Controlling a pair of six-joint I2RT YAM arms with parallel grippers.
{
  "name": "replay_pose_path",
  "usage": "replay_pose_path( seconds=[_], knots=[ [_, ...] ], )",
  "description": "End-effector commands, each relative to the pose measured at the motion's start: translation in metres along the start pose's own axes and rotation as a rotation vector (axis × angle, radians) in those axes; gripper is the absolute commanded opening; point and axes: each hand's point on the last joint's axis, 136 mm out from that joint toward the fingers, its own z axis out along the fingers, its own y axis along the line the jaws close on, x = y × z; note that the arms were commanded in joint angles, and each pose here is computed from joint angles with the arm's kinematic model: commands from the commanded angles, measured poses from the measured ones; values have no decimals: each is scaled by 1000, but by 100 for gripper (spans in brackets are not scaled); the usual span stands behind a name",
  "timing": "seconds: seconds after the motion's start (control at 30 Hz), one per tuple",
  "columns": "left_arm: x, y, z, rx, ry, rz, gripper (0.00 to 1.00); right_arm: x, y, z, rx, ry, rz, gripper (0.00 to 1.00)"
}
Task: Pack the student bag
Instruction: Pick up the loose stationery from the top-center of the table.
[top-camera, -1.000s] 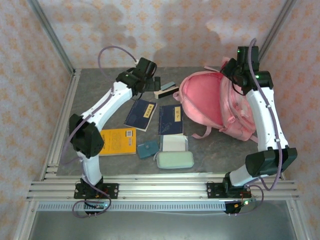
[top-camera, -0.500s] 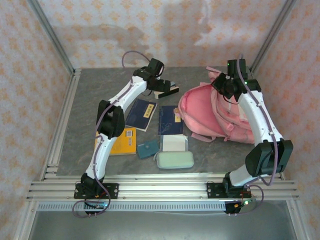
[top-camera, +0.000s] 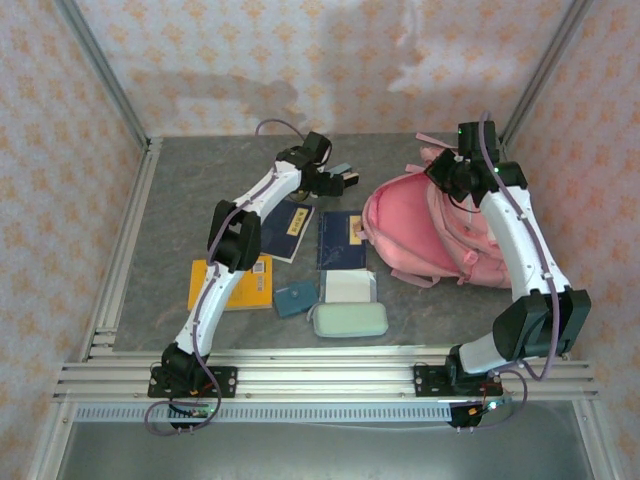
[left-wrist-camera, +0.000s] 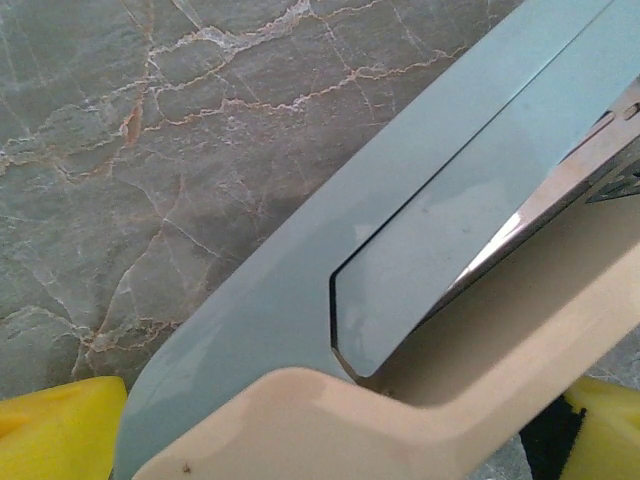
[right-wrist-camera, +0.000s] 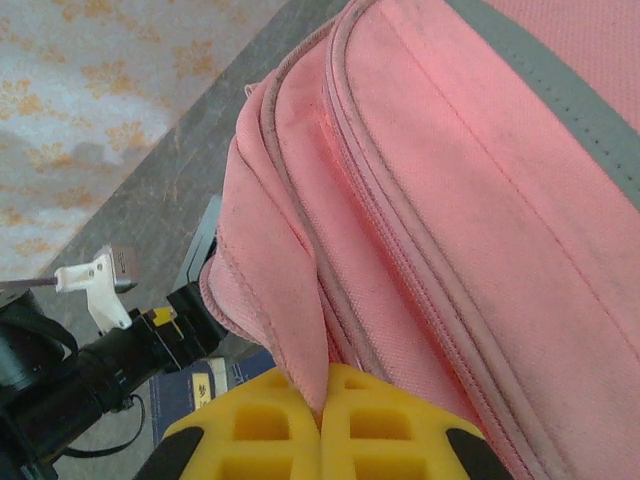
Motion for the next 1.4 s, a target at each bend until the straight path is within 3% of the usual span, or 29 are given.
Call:
replay_pose_path(
  seconds=[0.0,0.47,0.57,0.67,0.8,1.03,1.2,1.3,1.37],
  knots=[
    [1,-15,-4,41,1,1,100,-5,9,-3,-20,15,-15,0],
    [35,-47,-21,-19,38,139,72,-8,10,5,-5,35,-56,0],
    [34,-45,-20,-55,26,155,74,-8,11,9,-4,37,-54,0],
    [26,-41,-19,-129,-7,188,88,-7,12,12,-13,47,-49,0],
    [12,-47,-13,-185,-67,207,96,-6,13,15,-17,56,-45,0],
    [0,-45,13,-213,-143,166,94,1,11,19,-21,87,-41,0],
    [-4,-39,24,-150,-135,85,92,1,12,17,-22,90,-46,0],
    [-5,-53,27,-75,-134,75,83,2,11,17,-18,91,-49,0],
    [-5,-58,26,-47,-131,63,69,1,11,16,-19,89,-51,0]
  ],
)
